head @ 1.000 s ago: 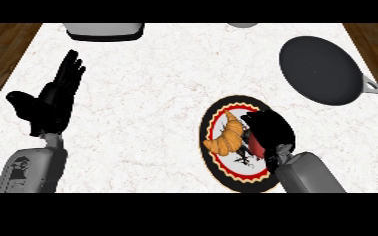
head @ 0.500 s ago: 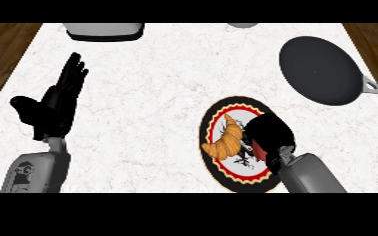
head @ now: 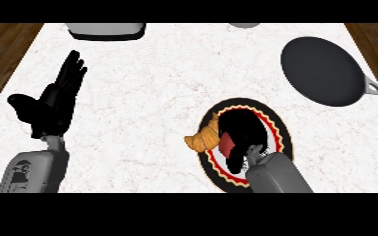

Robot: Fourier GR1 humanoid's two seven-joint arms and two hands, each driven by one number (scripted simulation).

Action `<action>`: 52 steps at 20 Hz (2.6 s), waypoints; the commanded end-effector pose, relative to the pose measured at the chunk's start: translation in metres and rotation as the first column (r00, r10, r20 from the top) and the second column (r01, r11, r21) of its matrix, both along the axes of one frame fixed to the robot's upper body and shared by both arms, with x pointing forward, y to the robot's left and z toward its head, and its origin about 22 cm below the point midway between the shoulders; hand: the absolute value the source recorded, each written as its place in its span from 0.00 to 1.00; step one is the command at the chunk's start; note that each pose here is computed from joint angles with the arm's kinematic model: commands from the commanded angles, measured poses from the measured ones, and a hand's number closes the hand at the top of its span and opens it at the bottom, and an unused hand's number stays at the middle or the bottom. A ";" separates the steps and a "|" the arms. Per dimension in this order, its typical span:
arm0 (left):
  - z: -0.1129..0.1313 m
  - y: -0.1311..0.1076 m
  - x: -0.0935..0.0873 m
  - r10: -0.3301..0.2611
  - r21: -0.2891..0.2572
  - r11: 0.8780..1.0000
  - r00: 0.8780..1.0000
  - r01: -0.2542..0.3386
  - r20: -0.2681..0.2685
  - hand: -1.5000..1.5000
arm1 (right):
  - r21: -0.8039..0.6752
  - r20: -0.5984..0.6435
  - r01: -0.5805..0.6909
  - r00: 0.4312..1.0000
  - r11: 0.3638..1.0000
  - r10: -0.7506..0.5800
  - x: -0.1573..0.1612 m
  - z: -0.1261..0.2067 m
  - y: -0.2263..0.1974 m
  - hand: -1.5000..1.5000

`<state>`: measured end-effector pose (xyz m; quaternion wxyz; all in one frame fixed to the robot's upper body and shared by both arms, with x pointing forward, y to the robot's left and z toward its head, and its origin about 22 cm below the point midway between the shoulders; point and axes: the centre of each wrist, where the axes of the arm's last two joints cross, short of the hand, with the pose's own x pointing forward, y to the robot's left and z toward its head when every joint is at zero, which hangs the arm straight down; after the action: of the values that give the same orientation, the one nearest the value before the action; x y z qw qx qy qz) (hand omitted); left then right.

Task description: Pick the bell pepper from the plate and place it in the pan

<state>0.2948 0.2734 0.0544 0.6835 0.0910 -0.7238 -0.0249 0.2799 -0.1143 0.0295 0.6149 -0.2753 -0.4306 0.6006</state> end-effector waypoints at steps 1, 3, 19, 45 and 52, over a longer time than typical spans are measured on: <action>-0.006 -0.002 0.002 0.014 -0.003 1.000 1.000 -0.014 -0.016 0.50 | 0.099 0.167 0.096 0.980 0.990 -0.112 0.000 0.022 0.020 1.00; -0.004 0.011 -0.006 -0.010 -0.002 1.000 1.000 0.010 -0.018 0.50 | 0.112 0.332 0.132 0.929 0.985 -0.162 0.007 0.045 0.017 1.00; 0.003 0.013 0.000 0.015 0.008 1.000 1.000 -0.015 -0.009 0.50 | 0.492 0.567 0.242 0.640 0.836 -0.519 0.027 0.131 -0.070 1.00; 0.014 -0.018 0.017 -0.073 -0.010 0.997 0.996 0.074 0.049 0.50 | 0.434 0.617 0.499 0.442 0.750 -0.651 0.106 0.040 -0.302 1.00; 0.002 -0.033 0.014 -0.082 -0.011 0.997 0.996 0.083 0.026 0.50 | 0.588 0.282 0.506 0.603 0.631 -0.746 0.095 0.011 -0.309 0.00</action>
<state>0.3083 0.2477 0.0605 0.6717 0.0583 -0.7370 -0.0464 0.3776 -0.4266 0.0568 0.6418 -0.4895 -0.5749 0.1340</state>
